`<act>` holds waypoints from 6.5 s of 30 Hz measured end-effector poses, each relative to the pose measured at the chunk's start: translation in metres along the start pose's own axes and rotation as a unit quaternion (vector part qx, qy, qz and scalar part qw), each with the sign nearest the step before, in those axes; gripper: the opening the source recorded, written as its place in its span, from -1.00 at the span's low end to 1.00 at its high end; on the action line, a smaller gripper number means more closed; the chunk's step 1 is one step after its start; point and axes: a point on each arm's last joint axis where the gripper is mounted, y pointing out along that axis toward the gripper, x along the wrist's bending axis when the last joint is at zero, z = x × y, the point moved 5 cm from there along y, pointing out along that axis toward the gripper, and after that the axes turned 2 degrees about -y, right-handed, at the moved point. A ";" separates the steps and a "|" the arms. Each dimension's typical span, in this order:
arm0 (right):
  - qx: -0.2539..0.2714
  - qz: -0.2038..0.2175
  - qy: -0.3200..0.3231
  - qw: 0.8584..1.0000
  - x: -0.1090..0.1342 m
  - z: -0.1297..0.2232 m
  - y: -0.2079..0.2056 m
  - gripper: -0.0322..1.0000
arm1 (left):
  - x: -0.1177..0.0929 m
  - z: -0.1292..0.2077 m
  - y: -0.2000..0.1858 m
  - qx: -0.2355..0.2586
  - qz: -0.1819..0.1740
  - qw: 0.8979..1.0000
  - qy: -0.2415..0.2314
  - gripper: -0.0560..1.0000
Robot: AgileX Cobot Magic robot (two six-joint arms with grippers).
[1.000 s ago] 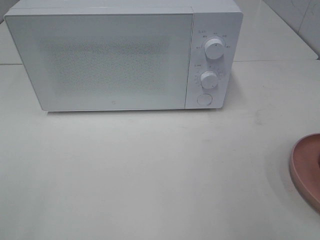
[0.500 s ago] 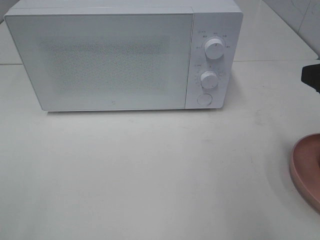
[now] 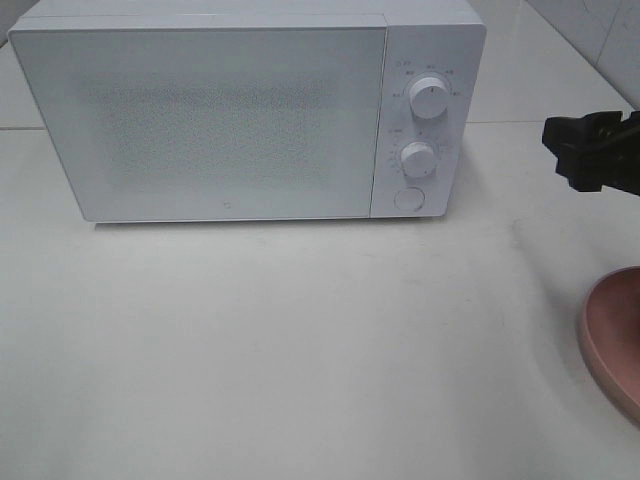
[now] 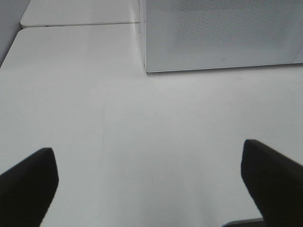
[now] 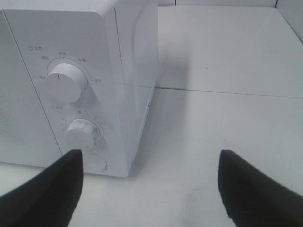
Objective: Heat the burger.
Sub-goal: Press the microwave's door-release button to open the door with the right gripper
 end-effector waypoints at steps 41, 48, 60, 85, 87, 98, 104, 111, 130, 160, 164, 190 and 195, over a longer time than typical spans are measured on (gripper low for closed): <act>-0.015 0.034 -0.035 0.999 0.088 0.081 0.033 0.54 | 0.000 0.000 0.000 0.000 0.000 1.000 0.000 0.94; -0.017 0.036 -0.023 0.999 0.088 0.080 0.033 0.54 | 0.000 0.000 0.000 0.000 0.000 1.000 0.000 0.94; -0.027 0.029 0.274 0.961 0.088 0.080 0.033 0.23 | 0.000 0.000 0.000 0.000 0.000 1.000 0.000 0.94; 0.009 0.040 0.638 0.769 0.091 0.094 0.033 -0.90 | 0.000 0.000 0.000 0.000 0.000 1.000 0.000 0.94; 0.012 0.043 0.639 0.768 0.092 0.096 0.035 -0.90 | 0.000 0.000 0.000 0.000 0.000 1.000 0.000 0.94; 0.023 0.063 0.657 0.751 0.100 0.114 0.053 -0.90 | 0.000 0.000 0.000 0.000 0.000 1.000 0.000 0.94; 0.024 0.065 0.665 0.744 0.105 0.116 0.061 -0.90 | 0.000 0.000 0.000 0.000 0.000 1.000 0.000 0.94; 0.011 0.062 0.680 0.730 0.101 0.105 0.082 -0.90 | 0.000 0.000 0.000 0.000 0.000 1.000 0.000 0.94; 0.008 0.062 0.714 0.697 0.096 0.103 0.128 -0.90 | 0.000 0.000 0.000 0.000 0.000 1.000 0.000 0.94; 0.021 0.085 0.714 0.695 0.096 0.111 0.176 -0.90 | 0.000 0.000 0.000 0.000 0.000 1.000 0.000 0.94; 0.018 0.089 0.717 0.691 0.096 0.112 0.178 -0.90 | 0.000 0.000 0.000 0.000 0.000 1.000 0.000 0.94; -0.021 0.096 0.724 0.683 0.093 0.105 0.188 -0.90 | 0.000 0.000 0.000 0.000 0.000 1.000 0.000 0.94; -0.030 0.100 0.732 0.674 0.096 0.106 0.194 -0.90 | 0.000 0.000 0.000 0.000 0.000 1.000 0.000 0.94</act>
